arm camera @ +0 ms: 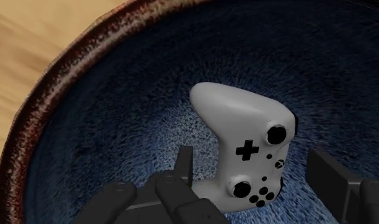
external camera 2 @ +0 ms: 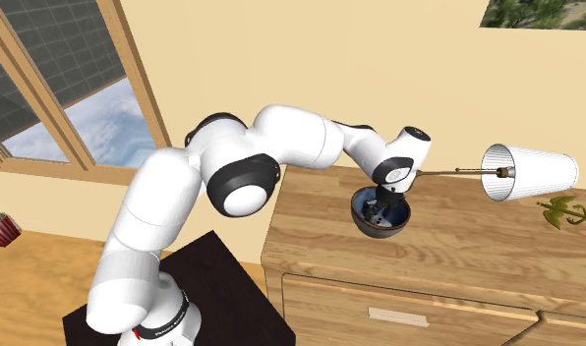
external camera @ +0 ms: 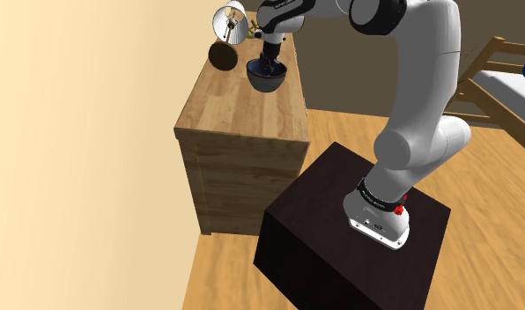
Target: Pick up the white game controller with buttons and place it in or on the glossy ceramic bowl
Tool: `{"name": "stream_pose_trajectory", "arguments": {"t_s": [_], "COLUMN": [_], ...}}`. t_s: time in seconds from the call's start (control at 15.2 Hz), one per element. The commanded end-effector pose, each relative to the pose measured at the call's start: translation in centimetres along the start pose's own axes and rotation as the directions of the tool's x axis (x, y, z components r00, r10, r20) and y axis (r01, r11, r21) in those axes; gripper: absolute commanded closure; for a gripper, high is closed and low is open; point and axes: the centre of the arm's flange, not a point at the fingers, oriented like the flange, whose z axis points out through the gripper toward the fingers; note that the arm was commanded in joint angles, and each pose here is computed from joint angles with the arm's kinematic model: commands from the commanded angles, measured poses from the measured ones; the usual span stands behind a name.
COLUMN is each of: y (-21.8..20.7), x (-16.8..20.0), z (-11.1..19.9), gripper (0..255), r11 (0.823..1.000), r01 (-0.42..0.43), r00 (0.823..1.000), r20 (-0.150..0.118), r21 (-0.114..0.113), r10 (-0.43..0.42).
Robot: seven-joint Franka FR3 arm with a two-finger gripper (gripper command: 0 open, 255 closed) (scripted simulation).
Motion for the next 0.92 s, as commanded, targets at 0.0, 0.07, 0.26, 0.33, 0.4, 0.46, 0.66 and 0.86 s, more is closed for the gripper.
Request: {"name": "stream_pose_trajectory", "arguments": {"t_s": [0.0, 0.07, 0.26, 0.33, 0.4, 0.46, 0.66, 0.86], "y": [0.0, 0.0, 0.0, 0.0, 0.0, 0.0, -0.1, -0.2], "x": [0.0, 0.0, 0.0, 0.0, 0.0, 0.0, 0.1, 0.2], "z": [0.4, 0.5, 0.5, 0.5, 0.5, 0.5, -0.7, -2.3], "gripper": [255, 255, 255, 255, 255, 255, 255, 255], "r11": [1.0, 1.0, 1.0, 1.0, 1.0, 1.0, 1.0, 1.0], "r01": [0.0, 0.0, 0.0, 0.0, 0.0, 0.0, 0.0, 0.0], "r00": [1.0, 1.0, 1.0, 1.0, 1.0, 1.0, 1.0, 1.0], "r20": [0.0, 0.0, 0.0, 0.0, 0.0, 0.0, 0.0, 0.0], "r21": [0.005, 0.006, 0.006, 0.006, 0.006, 0.006, 0.005, 0.005], "r10": [0.0, 0.0, 0.0, 0.0, 0.0, 0.0, 0.0, 0.0]}}
